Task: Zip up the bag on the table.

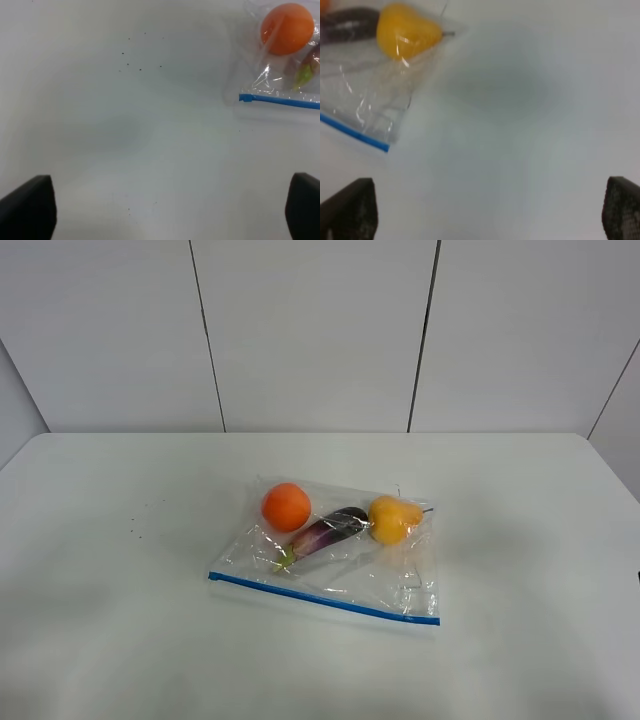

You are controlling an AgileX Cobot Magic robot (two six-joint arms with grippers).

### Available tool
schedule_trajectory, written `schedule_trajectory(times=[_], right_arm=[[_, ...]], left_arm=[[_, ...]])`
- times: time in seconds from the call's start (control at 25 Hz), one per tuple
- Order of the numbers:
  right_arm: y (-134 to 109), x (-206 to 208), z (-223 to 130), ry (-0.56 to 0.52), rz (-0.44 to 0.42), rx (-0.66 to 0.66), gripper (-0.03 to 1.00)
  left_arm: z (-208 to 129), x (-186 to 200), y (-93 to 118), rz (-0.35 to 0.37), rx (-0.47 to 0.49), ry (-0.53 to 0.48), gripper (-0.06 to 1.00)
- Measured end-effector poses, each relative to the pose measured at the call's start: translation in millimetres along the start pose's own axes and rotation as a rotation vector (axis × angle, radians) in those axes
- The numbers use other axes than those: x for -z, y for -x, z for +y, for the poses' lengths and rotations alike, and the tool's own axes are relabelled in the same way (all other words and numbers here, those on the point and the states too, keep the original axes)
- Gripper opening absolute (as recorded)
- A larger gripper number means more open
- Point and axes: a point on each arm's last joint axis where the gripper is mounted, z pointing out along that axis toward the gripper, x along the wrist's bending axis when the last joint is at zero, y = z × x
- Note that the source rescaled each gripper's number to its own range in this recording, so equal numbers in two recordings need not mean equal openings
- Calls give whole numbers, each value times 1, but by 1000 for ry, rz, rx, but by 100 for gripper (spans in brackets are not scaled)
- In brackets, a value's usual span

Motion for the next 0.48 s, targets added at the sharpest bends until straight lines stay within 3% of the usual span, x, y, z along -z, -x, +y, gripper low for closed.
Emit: schedule_trajectory(times=[0.48], right_arm=[[-11, 12, -39, 122, -26, -6, 100]], left_arm=[[0, 0, 0, 0, 0, 0, 100]])
